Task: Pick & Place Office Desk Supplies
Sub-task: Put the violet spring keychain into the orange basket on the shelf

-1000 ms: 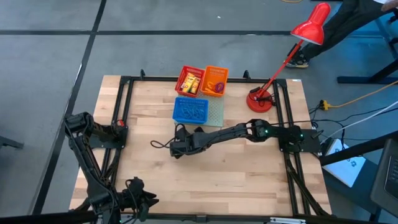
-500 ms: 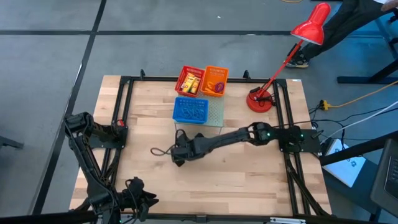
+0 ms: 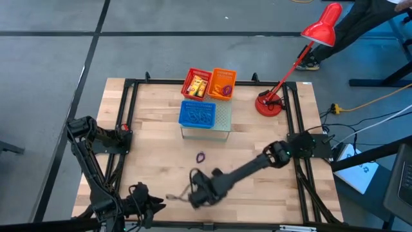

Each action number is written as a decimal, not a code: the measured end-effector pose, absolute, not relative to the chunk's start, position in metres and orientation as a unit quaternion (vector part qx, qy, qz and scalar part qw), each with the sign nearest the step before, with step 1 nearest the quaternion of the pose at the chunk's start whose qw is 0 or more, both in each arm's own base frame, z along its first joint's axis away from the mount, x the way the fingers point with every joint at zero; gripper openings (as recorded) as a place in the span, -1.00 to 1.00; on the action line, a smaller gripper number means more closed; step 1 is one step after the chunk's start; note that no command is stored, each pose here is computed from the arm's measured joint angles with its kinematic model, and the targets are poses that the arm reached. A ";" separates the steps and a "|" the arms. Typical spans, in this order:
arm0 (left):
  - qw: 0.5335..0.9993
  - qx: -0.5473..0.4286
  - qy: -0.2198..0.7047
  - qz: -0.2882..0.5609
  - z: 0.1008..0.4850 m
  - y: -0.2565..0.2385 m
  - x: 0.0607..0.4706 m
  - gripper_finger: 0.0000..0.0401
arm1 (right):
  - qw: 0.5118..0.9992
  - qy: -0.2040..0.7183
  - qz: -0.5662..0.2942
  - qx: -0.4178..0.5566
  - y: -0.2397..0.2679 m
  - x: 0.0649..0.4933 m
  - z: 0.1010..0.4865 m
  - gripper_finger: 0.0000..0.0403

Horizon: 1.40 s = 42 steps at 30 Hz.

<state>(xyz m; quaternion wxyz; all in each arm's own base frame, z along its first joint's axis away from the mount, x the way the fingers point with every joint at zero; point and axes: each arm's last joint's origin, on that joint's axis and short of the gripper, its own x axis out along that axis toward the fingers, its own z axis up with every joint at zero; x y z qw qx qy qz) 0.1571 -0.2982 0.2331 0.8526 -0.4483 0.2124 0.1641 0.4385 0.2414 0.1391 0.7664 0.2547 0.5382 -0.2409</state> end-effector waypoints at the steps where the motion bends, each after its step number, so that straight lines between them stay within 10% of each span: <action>1: 0.855 -0.446 0.208 0.165 0.233 -0.298 0.157 -0.37 | 0.775 0.532 -0.235 0.248 0.245 0.435 0.146 -1.00; 6: 0.861 -0.437 0.196 0.168 0.234 -0.296 0.160 -0.37 | 0.830 0.484 -0.185 0.209 0.241 0.432 0.202 -0.86; 16: 0.877 -0.403 0.189 0.181 0.234 -0.287 0.175 -0.32 | 0.816 0.508 -0.238 0.138 0.178 0.453 0.193 -0.08; 24: 0.889 -0.388 0.164 0.180 0.237 -0.286 0.185 -0.33 | 0.816 0.495 -0.270 0.125 0.123 0.471 0.199 -0.93; 42: 0.894 -0.372 0.177 0.178 0.236 -0.285 0.184 -0.34 | 0.796 0.502 -0.279 0.193 0.098 0.468 0.121 -0.99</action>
